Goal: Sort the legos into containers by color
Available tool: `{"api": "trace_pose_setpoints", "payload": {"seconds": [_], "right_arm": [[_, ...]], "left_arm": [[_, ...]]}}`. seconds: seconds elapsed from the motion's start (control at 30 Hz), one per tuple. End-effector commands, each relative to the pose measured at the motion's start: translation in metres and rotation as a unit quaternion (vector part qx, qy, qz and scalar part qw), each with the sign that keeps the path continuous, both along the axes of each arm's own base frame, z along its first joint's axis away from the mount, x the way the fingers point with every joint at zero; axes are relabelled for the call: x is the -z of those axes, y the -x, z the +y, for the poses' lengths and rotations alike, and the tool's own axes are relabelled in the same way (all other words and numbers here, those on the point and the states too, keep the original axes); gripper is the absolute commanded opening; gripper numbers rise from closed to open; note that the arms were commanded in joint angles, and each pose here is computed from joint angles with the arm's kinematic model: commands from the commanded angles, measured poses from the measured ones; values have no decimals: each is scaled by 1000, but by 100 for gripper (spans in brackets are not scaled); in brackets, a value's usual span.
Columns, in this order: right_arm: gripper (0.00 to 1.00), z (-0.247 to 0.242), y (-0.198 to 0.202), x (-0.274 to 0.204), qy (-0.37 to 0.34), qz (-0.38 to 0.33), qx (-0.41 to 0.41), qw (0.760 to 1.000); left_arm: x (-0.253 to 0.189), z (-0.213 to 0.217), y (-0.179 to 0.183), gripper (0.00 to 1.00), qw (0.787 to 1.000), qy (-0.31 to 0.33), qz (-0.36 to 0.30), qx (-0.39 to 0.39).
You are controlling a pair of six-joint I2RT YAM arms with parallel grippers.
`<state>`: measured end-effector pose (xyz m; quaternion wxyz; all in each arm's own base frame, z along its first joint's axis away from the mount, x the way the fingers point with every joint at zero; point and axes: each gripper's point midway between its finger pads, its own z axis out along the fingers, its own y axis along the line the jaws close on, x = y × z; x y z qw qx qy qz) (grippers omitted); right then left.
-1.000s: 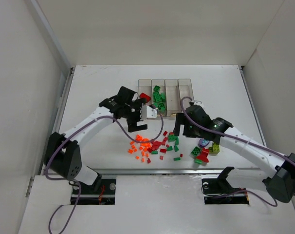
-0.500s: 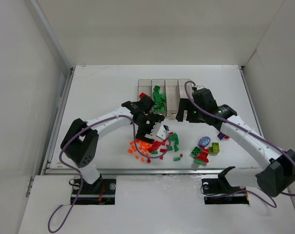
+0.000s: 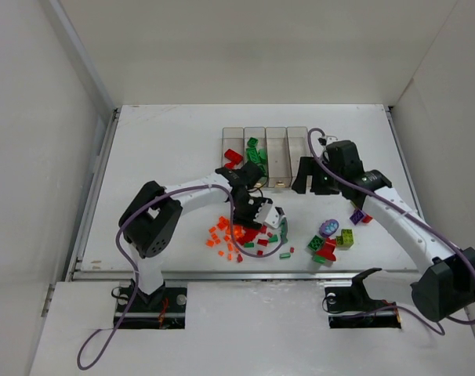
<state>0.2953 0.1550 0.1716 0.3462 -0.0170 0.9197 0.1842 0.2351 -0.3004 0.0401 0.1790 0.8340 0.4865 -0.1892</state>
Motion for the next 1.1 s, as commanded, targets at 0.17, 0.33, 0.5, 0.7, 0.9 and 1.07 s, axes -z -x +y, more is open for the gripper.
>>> {"api": "trace_pose_setpoints", "payload": {"seconds": [0.17,0.33,0.5,0.7,0.9,1.07], "right_arm": [[86,-7,-9,-13,-2,-44,-26,999],[86,-13,-11,-9,5,-38,-27,999],[86,-13,-9,-5,10,-36,-37,999],[86,-14,-7,-1,11,-32,-37,999],[86,-14,-5,-3,11,-32,-37,999],[86,-14,-5,0,12,-28,-37,999]], "left_arm": [[-3,-4,11,49,1000,-4,23,11],[-2,1,15,49,999,-12,28,21],[-2,6,22,54,999,-23,29,35],[2,8,21,54,999,-30,30,34],[15,11,17,48,998,-52,30,31],[16,7,11,39,998,-49,20,30]]}}
